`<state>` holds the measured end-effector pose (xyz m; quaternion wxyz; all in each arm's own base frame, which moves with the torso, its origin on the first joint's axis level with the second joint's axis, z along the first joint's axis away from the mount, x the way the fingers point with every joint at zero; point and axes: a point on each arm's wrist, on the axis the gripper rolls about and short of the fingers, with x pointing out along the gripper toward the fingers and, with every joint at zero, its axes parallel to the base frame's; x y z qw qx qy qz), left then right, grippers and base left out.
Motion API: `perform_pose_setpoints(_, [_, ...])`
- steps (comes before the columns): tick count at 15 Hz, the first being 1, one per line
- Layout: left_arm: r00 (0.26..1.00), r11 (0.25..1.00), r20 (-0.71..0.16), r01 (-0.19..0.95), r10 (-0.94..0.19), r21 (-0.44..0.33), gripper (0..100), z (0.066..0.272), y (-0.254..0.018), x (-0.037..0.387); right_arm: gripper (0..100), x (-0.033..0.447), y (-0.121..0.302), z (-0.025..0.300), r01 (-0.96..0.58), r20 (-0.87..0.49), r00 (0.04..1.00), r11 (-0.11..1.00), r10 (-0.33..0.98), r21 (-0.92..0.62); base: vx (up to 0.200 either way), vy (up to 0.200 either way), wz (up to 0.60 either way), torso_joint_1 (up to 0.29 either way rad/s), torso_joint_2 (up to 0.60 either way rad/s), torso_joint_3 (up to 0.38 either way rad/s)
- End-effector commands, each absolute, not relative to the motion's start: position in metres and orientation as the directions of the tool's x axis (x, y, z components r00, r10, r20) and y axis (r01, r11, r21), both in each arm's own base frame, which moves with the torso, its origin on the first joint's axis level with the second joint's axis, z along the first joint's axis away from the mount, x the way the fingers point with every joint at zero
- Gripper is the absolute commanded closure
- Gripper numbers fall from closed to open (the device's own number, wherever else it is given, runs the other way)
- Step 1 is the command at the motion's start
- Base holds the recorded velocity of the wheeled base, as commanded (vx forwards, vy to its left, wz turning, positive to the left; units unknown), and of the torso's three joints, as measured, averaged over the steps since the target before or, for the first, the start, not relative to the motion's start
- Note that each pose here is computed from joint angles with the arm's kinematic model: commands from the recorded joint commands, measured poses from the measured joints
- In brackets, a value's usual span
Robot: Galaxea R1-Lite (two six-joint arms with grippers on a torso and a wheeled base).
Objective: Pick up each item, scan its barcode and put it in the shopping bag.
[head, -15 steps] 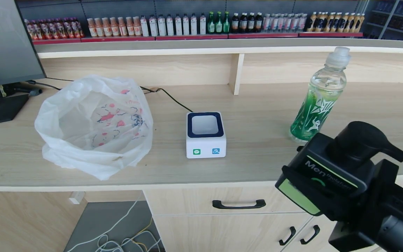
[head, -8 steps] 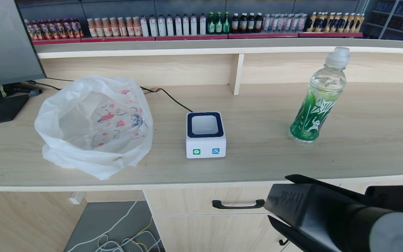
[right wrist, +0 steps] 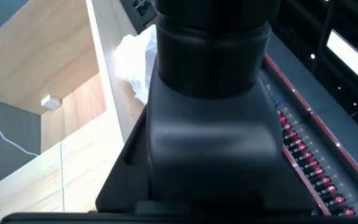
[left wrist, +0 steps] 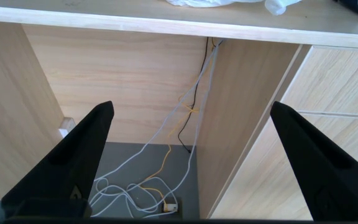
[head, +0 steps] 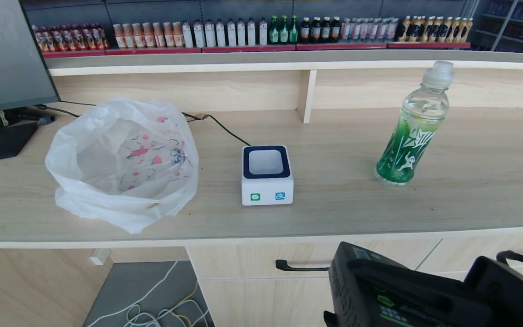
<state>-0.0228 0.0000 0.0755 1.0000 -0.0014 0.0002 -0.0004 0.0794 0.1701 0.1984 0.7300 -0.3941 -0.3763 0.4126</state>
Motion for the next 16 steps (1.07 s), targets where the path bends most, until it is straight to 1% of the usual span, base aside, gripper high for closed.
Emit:
perform_pose_setpoints(1, [1.0, 1.0, 0.0, 0.0, 0.0, -0.003, 0, 0.075, 0.0, -0.023, 100, 0.085, 0.184, 0.2, -0.204, 0.262, 0.369, 0.353, 0.892, -0.913, 0.0, 0.0, 0.0, 0.0, 0.0, 0.0])
perform_pose_setpoints(2, [1.0, 1.0, 0.0, 0.0, 0.0, -0.003, 0, 0.075, 0.0, -0.023, 100, 0.088, 0.189, 0.2, -0.168, 0.3, 0.37, 0.381, 0.879, -0.909, 0.0, 0.0, 0.0, 0.0, 0.0, 0.0])
perform_pose_setpoints(3, [1.0, 1.0, 0.0, 0.0, 0.0, -0.003, 0, 0.075, 0.0, -0.023, 100, 0.092, 0.196, 0.197, -0.099, 0.341, 0.367, 0.401, 0.866, -0.911, 0.0, 0.0, 0.0, 0.0, 0.0, 0.0])
perform_pose_setpoints(4, [1.0, 1.0, 0.0, 0.0, 0.0, -0.003, 0, 0.075, 0.0, -0.023, 100, 0.096, 0.203, 0.191, -0.077, 0.316, 0.369, 0.368, 0.874, -0.927, 0.0, 0.0, 0.0, 0.0, 0.0, 0.0])
perform_pose_setpoints(6, [1.0, 1.0, 0.0, 0.002, -0.002, -0.003, 0, 0.075, 0.0, -0.023, 100, 0.092, 0.202, 0.19, 0.002, 0.312, 0.357, 0.333, 0.88, -0.943, 0.0, 0.0, 0.0, 0.0, 0.0, 0.0])
perform_pose_setpoints(9, [1.0, 1.0, 0.0, 0.0, 0.0, -0.003, 0, 0.075, 0.0, -0.023, 100, 0.087, 0.191, 0.191, 0.135, 0.318, 0.355, 0.288, 0.879, -0.948, 0.0, 0.0, 0.0, 0.0, 0.0, 0.0])
perform_pose_setpoints(12, [1.0, 1.0, 0.0, 0.0, 0.0, -0.003, 0, 0.075, 0.0, -0.023, 100, 0.087, 0.191, 0.193, 0.215, 0.326, 0.355, 0.263, 0.876, -0.94, 0.0, 0.0, 0.0, 0.0, 0.0, 0.0])
perform_pose_setpoints(16, [1.0, 1.0, 0.0, 0.0, 0.0, -0.003, 0, 0.075, 0.0, -0.023, 100, 0.088, 0.196, 0.204, 0.39, 0.372, 0.342, 0.23, 0.863, -0.891, 0.0, 0.0, 0.0, 0.0, 0.0, 0.0])
